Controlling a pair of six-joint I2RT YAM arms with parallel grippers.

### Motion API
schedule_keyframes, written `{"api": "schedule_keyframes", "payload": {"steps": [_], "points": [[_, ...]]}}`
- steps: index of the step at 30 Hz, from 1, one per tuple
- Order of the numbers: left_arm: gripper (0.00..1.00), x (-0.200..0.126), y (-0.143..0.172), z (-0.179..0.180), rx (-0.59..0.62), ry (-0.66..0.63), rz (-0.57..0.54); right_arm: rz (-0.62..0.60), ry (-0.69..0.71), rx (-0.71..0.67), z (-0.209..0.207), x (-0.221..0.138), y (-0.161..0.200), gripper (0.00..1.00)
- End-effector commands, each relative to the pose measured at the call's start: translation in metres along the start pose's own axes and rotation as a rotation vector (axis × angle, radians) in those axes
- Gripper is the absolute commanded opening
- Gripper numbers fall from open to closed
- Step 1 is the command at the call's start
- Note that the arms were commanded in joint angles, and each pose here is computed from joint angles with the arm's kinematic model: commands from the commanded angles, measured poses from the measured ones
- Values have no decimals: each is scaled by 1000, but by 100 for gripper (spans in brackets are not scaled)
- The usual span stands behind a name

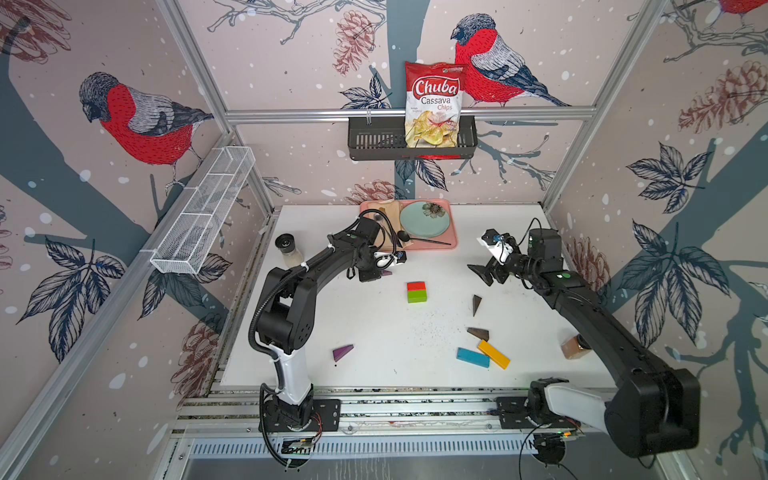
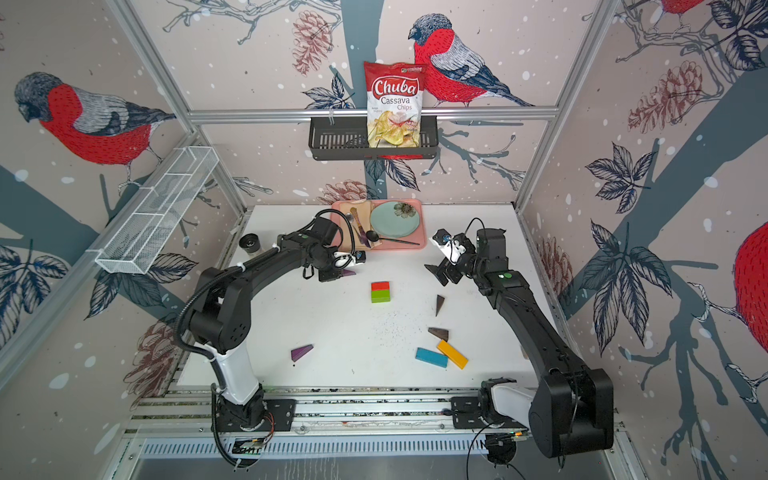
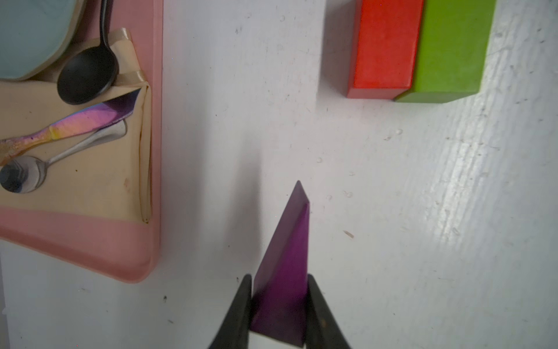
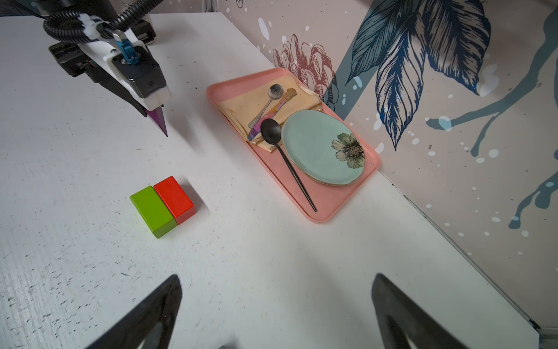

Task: Assemble a small pinwheel with building blocks
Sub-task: Assemble the building block at the center of the board.

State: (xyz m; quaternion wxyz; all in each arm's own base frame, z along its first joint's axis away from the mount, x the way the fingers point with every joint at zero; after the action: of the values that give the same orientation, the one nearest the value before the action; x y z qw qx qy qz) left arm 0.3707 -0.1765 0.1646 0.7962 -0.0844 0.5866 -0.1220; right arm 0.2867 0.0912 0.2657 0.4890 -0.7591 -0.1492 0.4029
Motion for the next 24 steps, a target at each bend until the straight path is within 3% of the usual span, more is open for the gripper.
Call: {"api": "schedule_keyframes", "payload": {"steps": [1, 6, 16, 24], "points": [[19, 7, -1, 7, 79, 36, 5, 4, 22, -12, -3, -5, 1, 97], [20, 23, -2, 19, 175, 31, 11, 37, 26, -2, -1, -9, 7, 97], [20, 36, -23, 42, 406, 76, -139, 49, 66, 19, 1, -10, 16, 95], [20, 49, -34, 22, 443, 154, -156, 41, 59, 21, -3, -5, 15, 95]]}}
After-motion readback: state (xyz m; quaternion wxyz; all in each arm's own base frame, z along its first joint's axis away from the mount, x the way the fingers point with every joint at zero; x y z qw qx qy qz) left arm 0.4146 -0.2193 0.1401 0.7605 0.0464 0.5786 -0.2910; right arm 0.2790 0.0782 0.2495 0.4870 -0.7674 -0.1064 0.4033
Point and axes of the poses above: each gripper's point midway between its finger pads, its own x axis out along the fingers, its own z axis along the line the jaws close on, y = z × x, the point moved 9 cm from there along -x, back along the fingers, and after that the axes turned 7 degrees about x, right-handed, at the moved point
